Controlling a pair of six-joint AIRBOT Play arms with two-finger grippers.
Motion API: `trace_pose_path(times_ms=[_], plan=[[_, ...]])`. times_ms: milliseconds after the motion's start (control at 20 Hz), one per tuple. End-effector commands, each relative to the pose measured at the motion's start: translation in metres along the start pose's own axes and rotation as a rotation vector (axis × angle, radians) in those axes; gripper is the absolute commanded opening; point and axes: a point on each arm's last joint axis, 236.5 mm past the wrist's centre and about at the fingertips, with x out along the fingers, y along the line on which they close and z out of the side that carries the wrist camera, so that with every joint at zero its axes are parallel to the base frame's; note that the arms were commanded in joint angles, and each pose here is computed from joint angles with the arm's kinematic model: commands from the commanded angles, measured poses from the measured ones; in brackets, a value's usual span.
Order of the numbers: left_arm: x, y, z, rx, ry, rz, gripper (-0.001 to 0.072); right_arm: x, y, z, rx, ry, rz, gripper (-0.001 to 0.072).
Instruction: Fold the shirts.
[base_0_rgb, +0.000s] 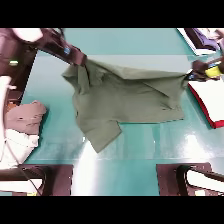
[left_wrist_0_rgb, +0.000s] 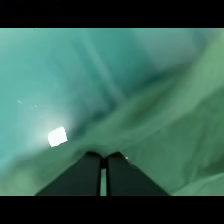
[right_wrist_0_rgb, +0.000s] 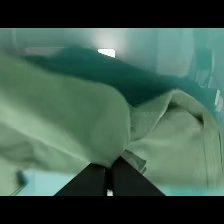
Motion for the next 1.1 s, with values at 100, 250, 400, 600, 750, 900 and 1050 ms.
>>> trace_pose_path(times_ms=[100, 250, 400, 600, 750, 900, 1050], plan=[[0.06, 0.039, -0.021, -0.022, 0.104, 0.129, 0.0262, 0.065, -0.016, 0.036, -0.004, -0.108, -0.045, 0.0018], [0.053, 0.071, -0.04, -0.139, 0.16, 0.16, 0.0465, 0.059, -0.029, 0.051, 0.019, -0.141, -0.054, 0.012], [0.04, 0.095, -0.081, -0.26, 0.302, 0.149, 0.0465, 0.034, -0.04, 0.06, 0.041, -0.166, -0.063, 0.04], [0.022, 0.097, -0.094, -0.302, 0.348, 0.124, 0.0465, -0.004, -0.044, 0.05, 0.046, -0.174, -0.073, 0.04], [0.016, 0.079, -0.098, -0.32, 0.307, 0.066, 0.0466, -0.024, -0.036, 0.038, -0.005, -0.168, -0.075, 0.0399], [0.021, 0.061, -0.148, -0.375, 0.35, 0.049, 0.0465, -0.038, -0.029, 0.038, -0.02, -0.201, -0.072, 0.0398], [0.026, 0.035, -0.191, -0.501, 0.291, 0.011, 0.0466, -0.045, -0.026, 0.037, -0.026, -0.218, -0.071, 0.0398]])
